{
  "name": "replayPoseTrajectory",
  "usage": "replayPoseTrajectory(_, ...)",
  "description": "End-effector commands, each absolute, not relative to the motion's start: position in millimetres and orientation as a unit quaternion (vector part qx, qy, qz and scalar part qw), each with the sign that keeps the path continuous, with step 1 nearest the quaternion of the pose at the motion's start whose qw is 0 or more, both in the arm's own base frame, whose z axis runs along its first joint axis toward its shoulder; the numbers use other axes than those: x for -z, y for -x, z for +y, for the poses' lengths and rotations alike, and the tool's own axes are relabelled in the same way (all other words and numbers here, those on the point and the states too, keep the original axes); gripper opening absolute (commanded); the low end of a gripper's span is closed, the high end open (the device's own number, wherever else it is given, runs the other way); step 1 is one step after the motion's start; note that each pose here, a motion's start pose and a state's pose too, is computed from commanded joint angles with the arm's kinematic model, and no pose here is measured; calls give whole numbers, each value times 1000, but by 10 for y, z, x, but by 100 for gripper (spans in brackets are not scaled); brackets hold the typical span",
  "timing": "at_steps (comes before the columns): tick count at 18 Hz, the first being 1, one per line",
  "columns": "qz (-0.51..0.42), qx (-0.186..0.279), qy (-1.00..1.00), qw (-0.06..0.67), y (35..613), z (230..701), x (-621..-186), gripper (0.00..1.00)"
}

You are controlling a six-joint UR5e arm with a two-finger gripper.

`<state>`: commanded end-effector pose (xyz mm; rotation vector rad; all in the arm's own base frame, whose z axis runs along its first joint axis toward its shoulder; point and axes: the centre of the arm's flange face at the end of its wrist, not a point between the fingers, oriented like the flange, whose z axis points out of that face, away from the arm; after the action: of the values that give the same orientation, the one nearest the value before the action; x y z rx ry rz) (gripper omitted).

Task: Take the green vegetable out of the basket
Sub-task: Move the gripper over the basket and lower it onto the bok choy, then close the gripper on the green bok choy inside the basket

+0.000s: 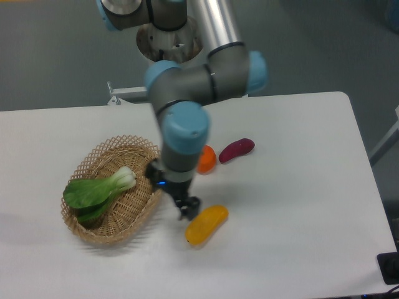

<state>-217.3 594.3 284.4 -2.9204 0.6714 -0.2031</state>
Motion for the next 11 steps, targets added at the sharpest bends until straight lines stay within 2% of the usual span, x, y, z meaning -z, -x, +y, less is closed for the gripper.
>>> replayPoseTrajectory(11,213,108,971,19,1338,6193,-2220,100)
